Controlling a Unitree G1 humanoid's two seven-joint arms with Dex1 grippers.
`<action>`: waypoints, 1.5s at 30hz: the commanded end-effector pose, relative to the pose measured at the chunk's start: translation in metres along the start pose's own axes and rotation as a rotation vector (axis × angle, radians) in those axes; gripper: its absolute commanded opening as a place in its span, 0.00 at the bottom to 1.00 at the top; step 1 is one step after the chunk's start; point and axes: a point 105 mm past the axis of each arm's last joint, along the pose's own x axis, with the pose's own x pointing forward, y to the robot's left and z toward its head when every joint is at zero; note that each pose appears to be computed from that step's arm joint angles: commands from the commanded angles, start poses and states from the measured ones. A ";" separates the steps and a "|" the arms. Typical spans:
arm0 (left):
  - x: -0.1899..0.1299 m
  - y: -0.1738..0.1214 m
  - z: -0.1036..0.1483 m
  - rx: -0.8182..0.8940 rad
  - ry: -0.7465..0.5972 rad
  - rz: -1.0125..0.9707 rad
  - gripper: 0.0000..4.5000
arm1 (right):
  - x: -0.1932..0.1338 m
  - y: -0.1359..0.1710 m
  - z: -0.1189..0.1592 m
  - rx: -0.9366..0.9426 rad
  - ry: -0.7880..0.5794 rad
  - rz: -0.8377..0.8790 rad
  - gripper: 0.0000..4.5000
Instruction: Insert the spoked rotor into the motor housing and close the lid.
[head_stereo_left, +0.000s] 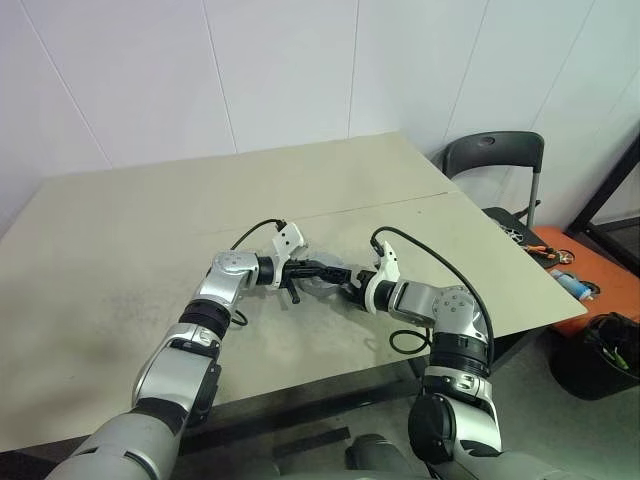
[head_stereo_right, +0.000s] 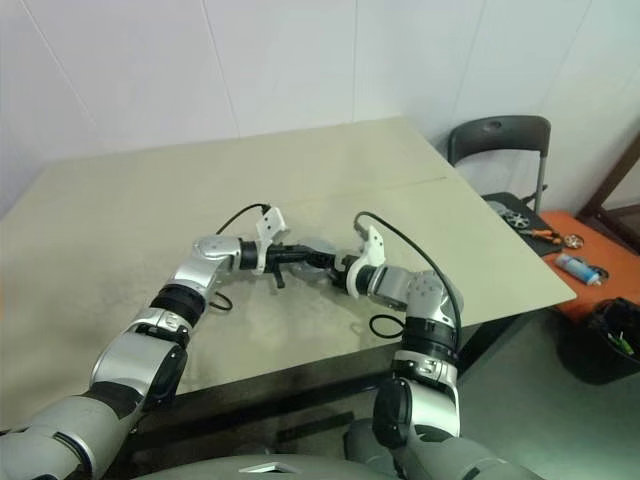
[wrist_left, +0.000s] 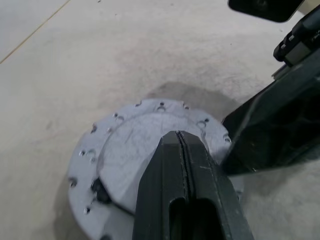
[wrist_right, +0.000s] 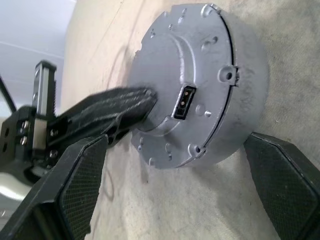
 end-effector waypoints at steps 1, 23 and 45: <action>-0.007 0.000 -0.013 -0.069 0.028 -0.004 0.00 | 0.004 0.008 0.006 -0.006 -0.035 -0.025 1.00; -0.017 0.015 -0.011 -0.111 -0.007 0.074 0.00 | 0.013 -0.004 0.000 0.015 -0.045 -0.066 1.00; -0.022 0.023 -0.010 -0.117 -0.007 0.114 0.00 | 0.027 -0.007 0.001 0.059 -0.103 -0.061 0.48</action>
